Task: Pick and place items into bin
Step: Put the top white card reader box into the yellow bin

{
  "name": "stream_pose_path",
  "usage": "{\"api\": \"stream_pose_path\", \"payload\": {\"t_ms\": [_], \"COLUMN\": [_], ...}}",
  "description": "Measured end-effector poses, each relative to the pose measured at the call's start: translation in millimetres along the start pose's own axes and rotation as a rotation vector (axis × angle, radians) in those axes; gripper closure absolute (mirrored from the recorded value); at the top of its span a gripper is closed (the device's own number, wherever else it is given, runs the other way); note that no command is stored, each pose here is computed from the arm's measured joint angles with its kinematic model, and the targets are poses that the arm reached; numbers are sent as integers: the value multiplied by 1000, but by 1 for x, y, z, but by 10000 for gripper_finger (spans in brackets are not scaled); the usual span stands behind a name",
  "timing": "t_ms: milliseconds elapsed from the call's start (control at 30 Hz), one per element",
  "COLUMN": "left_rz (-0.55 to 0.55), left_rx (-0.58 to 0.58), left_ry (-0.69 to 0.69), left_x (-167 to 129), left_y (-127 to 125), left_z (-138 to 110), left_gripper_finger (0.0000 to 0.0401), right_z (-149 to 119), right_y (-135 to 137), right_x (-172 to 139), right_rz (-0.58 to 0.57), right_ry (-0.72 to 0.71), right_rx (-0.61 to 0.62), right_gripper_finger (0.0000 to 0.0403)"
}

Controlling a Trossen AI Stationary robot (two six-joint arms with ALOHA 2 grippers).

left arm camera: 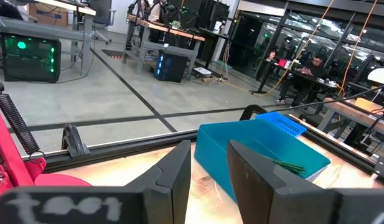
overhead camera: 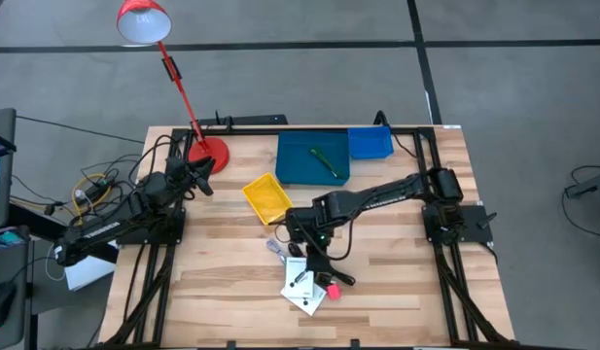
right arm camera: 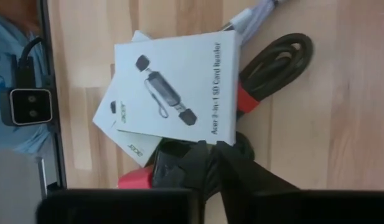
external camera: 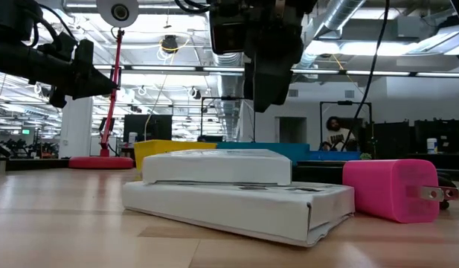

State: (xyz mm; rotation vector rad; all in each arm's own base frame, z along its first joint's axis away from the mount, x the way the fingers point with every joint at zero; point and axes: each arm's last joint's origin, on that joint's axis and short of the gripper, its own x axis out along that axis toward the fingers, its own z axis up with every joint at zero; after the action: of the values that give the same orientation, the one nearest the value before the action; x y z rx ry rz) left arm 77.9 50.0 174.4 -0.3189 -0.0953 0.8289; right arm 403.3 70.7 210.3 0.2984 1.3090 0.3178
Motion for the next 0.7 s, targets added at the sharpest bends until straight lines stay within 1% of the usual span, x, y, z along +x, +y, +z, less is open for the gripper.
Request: {"api": "stream_pose_path", "payload": {"t_ms": [100, 267, 433, 567, 700], "left_rz": [0, 0, 0, 0, 0], "left_rx": [0, 0, 0, 0, 0], "left_ry": [0, 0, 0, 0, 0], "left_x": [0, 0, 0, 0, 0], "left_y": [0, 0, 0, 0, 0], "left_z": [0, 0, 0, 0, 0], "left_gripper_finger": [307, 307, 307, 307, 307], "right_z": [-1, 0, 1, 1, -2], "right_y": [3, 9, 8, 5, 1], "right_x": [6, 10, 10, 11, 17], "right_rz": [-13, -80, -108, -108, -110], "right_ry": [5, -23, -42, -52, -49], "right_rx": [-21, -46, -50, -48, -22], "right_gripper_finger": [328, 269, 223, 204, 205]}}
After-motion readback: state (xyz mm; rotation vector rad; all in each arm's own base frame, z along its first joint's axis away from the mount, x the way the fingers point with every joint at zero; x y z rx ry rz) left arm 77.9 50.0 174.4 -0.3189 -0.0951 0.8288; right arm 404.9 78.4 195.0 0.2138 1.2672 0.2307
